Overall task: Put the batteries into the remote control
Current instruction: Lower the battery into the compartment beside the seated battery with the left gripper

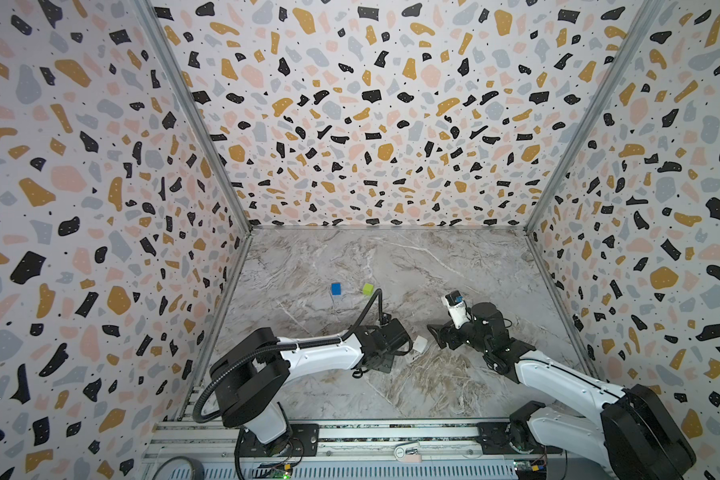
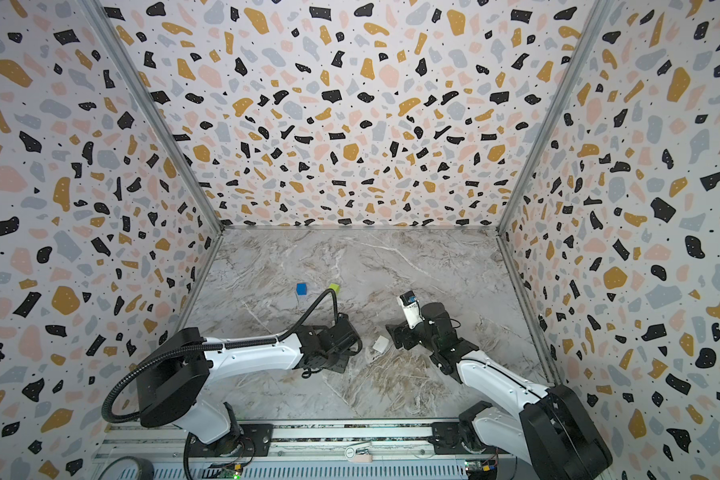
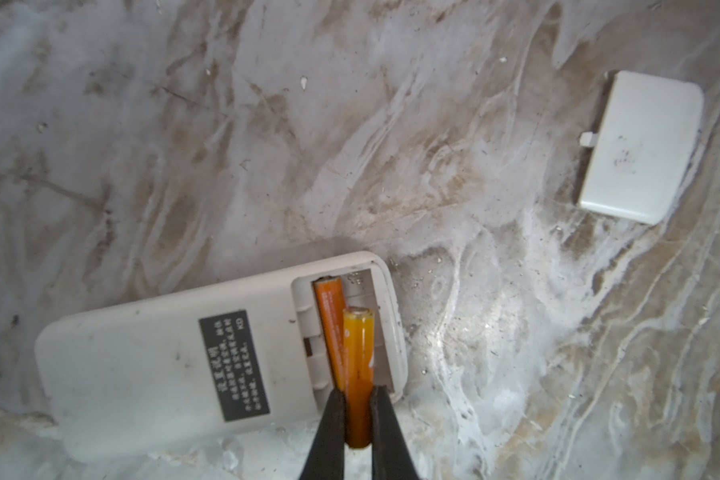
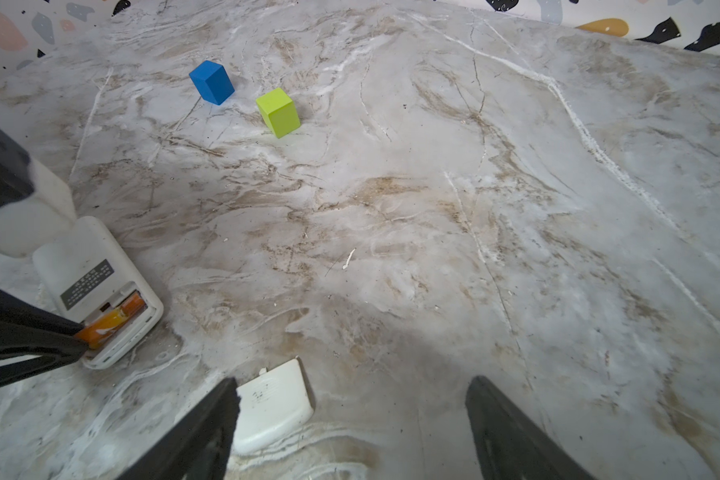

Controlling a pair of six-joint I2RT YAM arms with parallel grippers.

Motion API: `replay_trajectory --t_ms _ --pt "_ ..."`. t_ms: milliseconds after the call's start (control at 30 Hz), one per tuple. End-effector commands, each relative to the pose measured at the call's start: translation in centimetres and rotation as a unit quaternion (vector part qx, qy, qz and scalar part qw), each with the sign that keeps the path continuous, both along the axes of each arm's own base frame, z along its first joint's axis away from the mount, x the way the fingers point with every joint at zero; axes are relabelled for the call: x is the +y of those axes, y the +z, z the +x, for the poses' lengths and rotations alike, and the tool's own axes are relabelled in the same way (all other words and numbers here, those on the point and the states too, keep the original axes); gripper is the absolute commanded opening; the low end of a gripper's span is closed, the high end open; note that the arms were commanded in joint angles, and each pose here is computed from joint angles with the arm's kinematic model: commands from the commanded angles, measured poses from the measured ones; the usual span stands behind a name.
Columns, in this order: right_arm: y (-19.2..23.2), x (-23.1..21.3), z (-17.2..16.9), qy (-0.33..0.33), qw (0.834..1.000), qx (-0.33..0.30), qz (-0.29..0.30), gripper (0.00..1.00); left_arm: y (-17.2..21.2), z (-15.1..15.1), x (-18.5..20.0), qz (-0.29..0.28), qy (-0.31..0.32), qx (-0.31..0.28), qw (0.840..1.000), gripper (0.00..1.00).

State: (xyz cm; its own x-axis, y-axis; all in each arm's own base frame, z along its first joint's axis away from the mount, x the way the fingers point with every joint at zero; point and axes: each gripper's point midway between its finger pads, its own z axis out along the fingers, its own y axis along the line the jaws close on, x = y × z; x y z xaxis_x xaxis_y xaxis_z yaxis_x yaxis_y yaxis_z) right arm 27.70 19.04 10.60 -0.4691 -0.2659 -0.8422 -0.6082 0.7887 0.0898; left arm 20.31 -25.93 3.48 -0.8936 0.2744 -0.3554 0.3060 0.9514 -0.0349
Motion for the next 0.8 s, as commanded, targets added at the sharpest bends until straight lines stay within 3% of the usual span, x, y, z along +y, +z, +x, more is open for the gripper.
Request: replay_trajectory --t_ms 0,767 --pt "1.71 0.55 0.76 0.002 1.0 -0.024 0.006 0.88 0.63 0.5 -0.38 -0.002 -0.004 0.0 1.0 0.06" --pt "1.76 0.56 0.7 0.001 1.0 -0.028 0.001 0.88 0.4 0.61 -0.43 0.004 -0.003 0.003 1.0 0.15"
